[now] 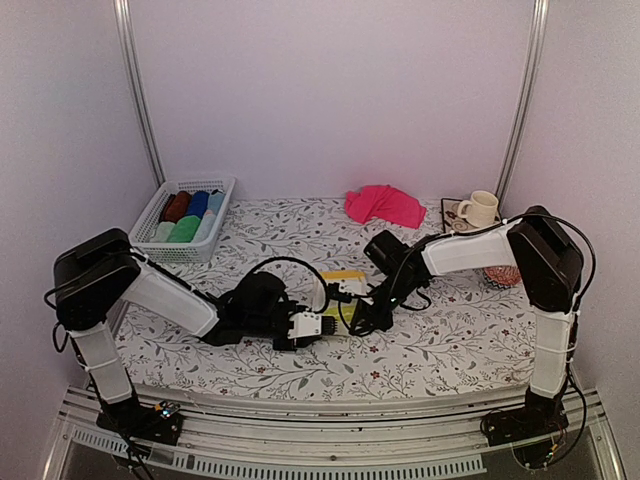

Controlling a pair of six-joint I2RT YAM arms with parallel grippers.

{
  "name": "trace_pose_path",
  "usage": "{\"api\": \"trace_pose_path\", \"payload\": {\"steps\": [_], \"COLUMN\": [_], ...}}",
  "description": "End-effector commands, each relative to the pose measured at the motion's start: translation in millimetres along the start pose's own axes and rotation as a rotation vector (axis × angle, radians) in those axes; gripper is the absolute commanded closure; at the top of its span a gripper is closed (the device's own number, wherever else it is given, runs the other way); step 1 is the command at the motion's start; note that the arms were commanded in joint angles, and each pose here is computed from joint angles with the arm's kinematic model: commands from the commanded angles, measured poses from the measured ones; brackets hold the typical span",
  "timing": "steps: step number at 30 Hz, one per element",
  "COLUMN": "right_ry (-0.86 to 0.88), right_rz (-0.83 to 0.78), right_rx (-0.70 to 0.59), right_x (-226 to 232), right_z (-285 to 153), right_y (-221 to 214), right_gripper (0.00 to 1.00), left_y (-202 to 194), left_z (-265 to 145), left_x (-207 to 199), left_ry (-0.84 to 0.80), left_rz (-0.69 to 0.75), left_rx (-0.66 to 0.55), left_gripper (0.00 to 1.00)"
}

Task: Roll the towels
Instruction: Roll the towel at the center of the board.

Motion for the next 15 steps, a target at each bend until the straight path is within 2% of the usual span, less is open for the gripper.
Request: {"api": "trace_pose_path", "payload": {"steps": [1, 3, 7, 9, 15], "right_ry": [0.019, 0.013, -0.031, -0.062, -0.171], "right_rz": [0.018, 0.017, 0.01, -0.001, -0.058], "right_rx": [-0.001, 0.003, 0.012, 0.014, 0.021], "right_x": [-1, -2, -10, -14, -20], "right_z": [3, 2, -4, -10, -29], "right_y": [0, 0, 2, 4, 9], "right_gripper": [0.95, 0.94, 0.9, 0.84, 0.59], "left_y": [2, 1, 1, 0, -5], "left_z": [6, 6, 3, 3, 6], "left_x": [-3, -6, -10, -13, -13], "left_ry": [-0.013, -0.026, -0.077, -0.109, -0.208], "left_rz": [0.009, 0.006, -0.025, -0.048, -0.155], "left_rx": [0.018, 0.024, 0.027, 0.041, 0.075], "left_gripper": [0.69, 0.81, 1.0, 1.0, 1.0]}}
Point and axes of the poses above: each gripper's point midway between its finger pads, its own z axis out along the fingers, its own x axis along the line the jaws close on, y = z × x, the point moved 2 cm from there along -z, back along the fingers, and after that the axes turned 12 degrees about -z, right-handed, at the moved point
